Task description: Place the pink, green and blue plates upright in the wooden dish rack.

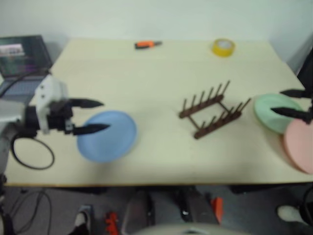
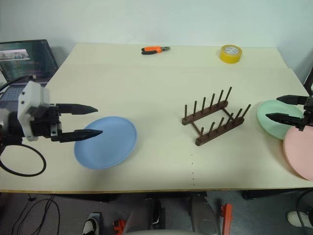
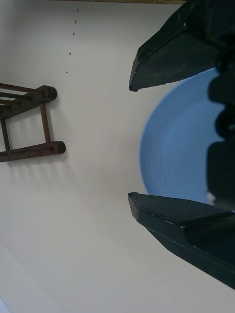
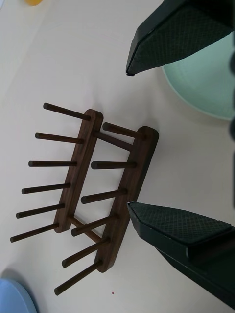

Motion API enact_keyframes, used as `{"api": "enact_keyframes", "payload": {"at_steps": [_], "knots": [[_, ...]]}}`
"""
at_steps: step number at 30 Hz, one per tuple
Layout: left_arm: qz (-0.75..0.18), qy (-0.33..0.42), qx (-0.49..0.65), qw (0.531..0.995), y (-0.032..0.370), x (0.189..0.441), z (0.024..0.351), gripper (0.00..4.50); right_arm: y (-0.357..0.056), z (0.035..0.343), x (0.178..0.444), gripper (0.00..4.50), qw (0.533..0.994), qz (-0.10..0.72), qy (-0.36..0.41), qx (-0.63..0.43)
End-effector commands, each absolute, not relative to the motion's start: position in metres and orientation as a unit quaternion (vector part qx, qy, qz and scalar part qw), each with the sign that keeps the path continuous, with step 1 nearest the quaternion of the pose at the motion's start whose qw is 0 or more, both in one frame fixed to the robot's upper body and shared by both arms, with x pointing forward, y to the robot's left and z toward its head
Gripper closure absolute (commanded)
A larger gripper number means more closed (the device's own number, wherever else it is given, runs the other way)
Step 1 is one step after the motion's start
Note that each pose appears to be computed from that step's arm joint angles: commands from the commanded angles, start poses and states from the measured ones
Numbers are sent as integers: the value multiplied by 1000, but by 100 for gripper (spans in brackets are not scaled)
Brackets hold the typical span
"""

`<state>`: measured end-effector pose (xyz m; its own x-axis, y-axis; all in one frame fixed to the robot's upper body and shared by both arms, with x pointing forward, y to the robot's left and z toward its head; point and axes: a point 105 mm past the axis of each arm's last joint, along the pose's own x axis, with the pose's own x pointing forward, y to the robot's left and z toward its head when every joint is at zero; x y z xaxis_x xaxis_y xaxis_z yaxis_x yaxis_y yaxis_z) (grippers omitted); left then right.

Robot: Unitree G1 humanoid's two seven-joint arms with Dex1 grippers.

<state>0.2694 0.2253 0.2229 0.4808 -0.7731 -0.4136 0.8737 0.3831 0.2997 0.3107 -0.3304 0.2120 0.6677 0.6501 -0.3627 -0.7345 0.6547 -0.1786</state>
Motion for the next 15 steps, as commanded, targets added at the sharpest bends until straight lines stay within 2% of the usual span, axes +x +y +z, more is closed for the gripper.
{"api": "enact_keyframes", "payload": {"at_steps": [1, 9, 15], "knots": [[-495, 80, 260, 825, 224, 268, 236, 85, -327, 229, 311, 1, 899, 389, 107, -172], [-495, 75, 261, 825, 221, 264, 240, 85, -323, 229, 318, 1, 898, 393, 101, -173], [-546, 51, 257, 796, 190, 258, 238, 85, -324, 230, 318, 1, 899, 390, 98, -175]]}}
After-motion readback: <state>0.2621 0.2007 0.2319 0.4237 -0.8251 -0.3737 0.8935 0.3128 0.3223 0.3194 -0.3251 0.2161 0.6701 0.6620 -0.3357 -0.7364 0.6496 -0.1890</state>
